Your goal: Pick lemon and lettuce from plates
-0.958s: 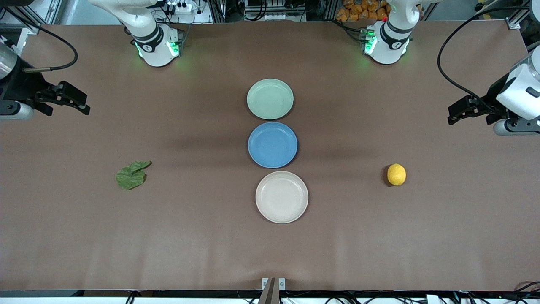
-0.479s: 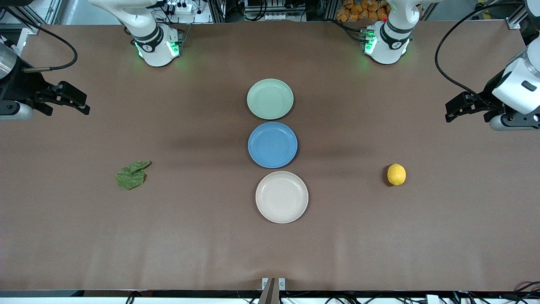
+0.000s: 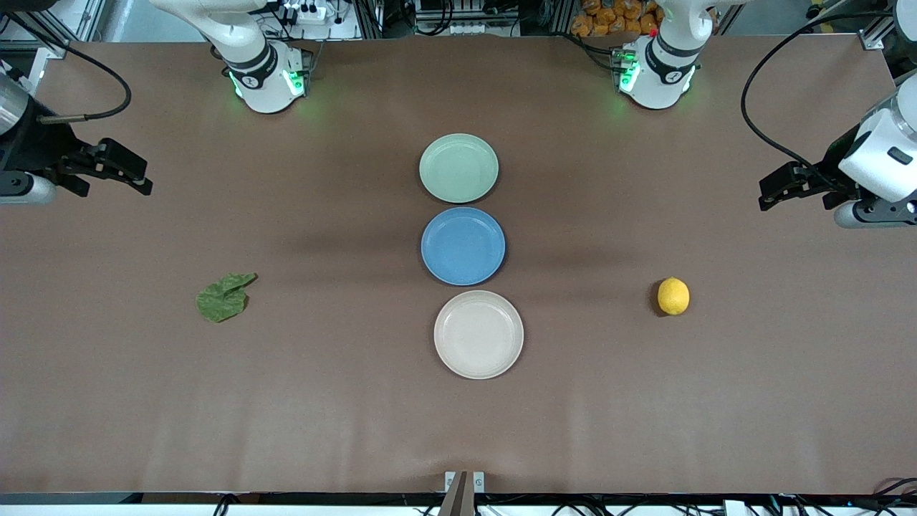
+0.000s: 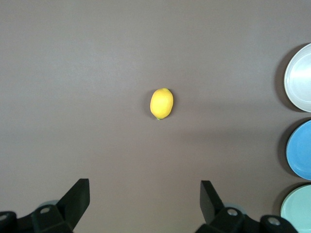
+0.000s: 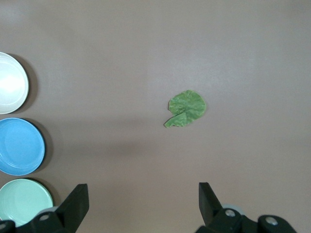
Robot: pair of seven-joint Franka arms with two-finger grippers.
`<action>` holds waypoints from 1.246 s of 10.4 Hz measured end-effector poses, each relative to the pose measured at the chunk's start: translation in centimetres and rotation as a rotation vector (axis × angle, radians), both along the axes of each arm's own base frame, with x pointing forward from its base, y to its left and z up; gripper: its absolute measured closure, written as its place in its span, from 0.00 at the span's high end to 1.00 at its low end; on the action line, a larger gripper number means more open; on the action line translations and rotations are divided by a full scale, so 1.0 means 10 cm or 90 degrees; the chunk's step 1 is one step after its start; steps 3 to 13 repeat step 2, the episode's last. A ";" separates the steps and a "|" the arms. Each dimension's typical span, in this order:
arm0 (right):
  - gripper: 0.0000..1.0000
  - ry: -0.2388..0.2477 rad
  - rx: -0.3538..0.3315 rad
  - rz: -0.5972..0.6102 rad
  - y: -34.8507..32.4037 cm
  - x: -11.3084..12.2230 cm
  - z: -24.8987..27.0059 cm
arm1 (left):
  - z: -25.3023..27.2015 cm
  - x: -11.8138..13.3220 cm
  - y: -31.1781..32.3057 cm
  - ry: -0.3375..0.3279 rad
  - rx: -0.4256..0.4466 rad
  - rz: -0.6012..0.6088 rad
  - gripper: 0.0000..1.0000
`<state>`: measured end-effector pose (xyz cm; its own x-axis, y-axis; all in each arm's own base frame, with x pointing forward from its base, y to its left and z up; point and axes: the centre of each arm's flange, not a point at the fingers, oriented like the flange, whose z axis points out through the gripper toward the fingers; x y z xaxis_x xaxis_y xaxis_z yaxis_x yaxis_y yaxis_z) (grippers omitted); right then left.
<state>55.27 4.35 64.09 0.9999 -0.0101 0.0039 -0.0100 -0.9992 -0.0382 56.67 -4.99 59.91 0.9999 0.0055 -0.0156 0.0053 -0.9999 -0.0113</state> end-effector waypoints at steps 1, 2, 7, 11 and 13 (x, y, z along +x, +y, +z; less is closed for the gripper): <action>1.00 0.000 0.000 0.000 0.00 0.00 0.00 | -0.01 0.00 0.00 0.001 0.000 0.000 1.00; 1.00 0.000 0.000 0.000 0.00 0.00 0.00 | -0.01 0.00 -0.02 0.001 0.000 -0.002 1.00; 1.00 0.000 0.000 0.000 0.00 0.00 0.00 | -0.01 0.00 -0.02 0.001 0.000 -0.002 1.00; 1.00 0.000 0.000 0.000 0.00 0.00 0.00 | -0.01 0.00 -0.02 0.001 0.000 -0.002 1.00; 1.00 0.000 0.000 0.000 0.00 0.00 0.00 | -0.01 0.00 -0.02 0.001 0.000 -0.002 1.00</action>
